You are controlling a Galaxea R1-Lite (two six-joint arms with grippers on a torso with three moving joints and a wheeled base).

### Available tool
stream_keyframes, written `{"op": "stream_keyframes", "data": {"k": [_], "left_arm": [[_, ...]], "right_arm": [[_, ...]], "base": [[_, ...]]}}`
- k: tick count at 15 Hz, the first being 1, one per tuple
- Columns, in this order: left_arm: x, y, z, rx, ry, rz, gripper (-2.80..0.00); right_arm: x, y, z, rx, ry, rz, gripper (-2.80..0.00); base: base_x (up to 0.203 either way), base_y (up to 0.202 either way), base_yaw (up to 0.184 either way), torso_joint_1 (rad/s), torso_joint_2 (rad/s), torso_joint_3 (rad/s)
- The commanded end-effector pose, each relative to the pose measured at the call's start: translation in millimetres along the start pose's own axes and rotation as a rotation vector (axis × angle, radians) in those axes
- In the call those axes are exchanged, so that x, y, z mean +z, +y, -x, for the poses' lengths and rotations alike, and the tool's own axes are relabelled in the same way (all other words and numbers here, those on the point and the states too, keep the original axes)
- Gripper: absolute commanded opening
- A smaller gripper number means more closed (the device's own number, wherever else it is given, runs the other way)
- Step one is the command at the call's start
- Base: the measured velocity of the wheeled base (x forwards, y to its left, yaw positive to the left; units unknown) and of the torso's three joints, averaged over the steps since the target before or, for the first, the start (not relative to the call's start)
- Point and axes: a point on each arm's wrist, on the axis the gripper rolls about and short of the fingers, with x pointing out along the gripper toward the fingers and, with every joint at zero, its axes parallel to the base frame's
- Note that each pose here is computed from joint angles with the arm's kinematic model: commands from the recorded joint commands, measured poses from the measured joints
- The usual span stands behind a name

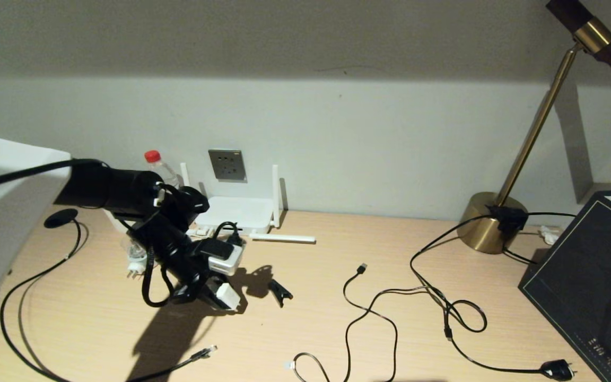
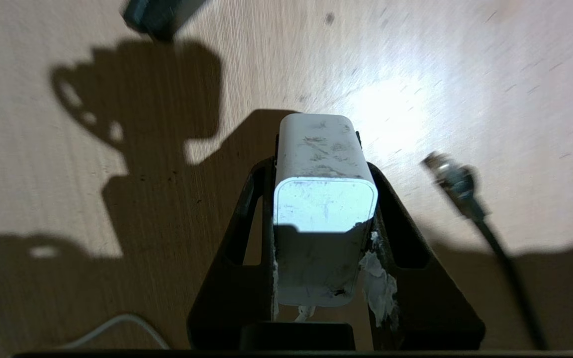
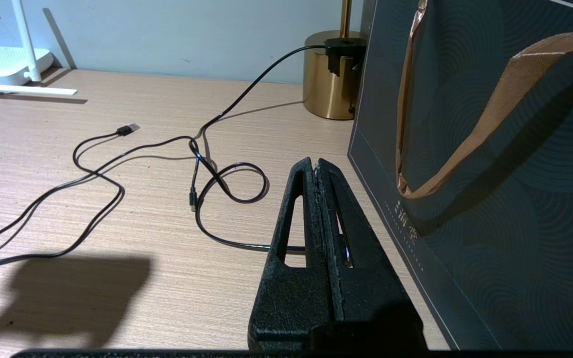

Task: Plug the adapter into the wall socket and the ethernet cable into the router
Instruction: Pick up plug, then align plug and socket

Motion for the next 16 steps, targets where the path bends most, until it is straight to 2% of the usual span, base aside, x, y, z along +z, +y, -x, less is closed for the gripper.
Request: {"op": "stream_keyframes", "data": {"k": [1,2,6,9,11,13,14,15,16], "left_arm": [[23.6,-30.7,49.2,0.085,-0.076,0.034,-2.8],[33.4,-48.7,69.4,0.126,-0.108,0.092,-2.8],[60.2,-124.3,138.7,0.349,-0.196,0.24,-2.8],[71.4,-188.6,157.3,0.452,-0.271,0.37,-2.8],[76.4,-229.4,160.5,0.546,-0.372,0.488,-2.8],[76.8,-258.6,155.4,0.605,-0.495,0.617,-2.8],[76.1,-268.3,152.9,0.642,-0.546,0.65,-2.8],[75.5,-273.2,152.4,0.692,-0.594,0.696,-2.8],[74.4,-272.2,152.7,0.739,-0.587,0.739,-2.8]], "right_arm": [[-9.9,0.0,-2.0,0.0,0.036,0.0,-2.8],[-9.9,0.0,-2.0,0.0,0.036,0.0,-2.8],[-9.9,0.0,-2.0,0.0,0.036,0.0,-2.8],[-9.9,0.0,-2.0,0.0,0.036,0.0,-2.8],[-9.9,0.0,-2.0,0.0,0.036,0.0,-2.8],[-9.9,0.0,-2.0,0.0,0.036,0.0,-2.8],[-9.9,0.0,-2.0,0.0,0.036,0.0,-2.8],[-9.9,0.0,-2.0,0.0,0.036,0.0,-2.8],[-9.9,0.0,-2.0,0.0,0.036,0.0,-2.8]], "base": [[0.0,0.0,0.0,0.0,0.0,0.0],[0.0,0.0,0.0,0.0,0.0,0.0],[0.0,0.0,0.0,0.0,0.0,0.0],[0.0,0.0,0.0,0.0,0.0,0.0],[0.0,0.0,0.0,0.0,0.0,0.0],[0.0,0.0,0.0,0.0,0.0,0.0],[0.0,0.0,0.0,0.0,0.0,0.0],[0.0,0.0,0.0,0.0,0.0,0.0],[0.0,0.0,0.0,0.0,0.0,0.0]]}}
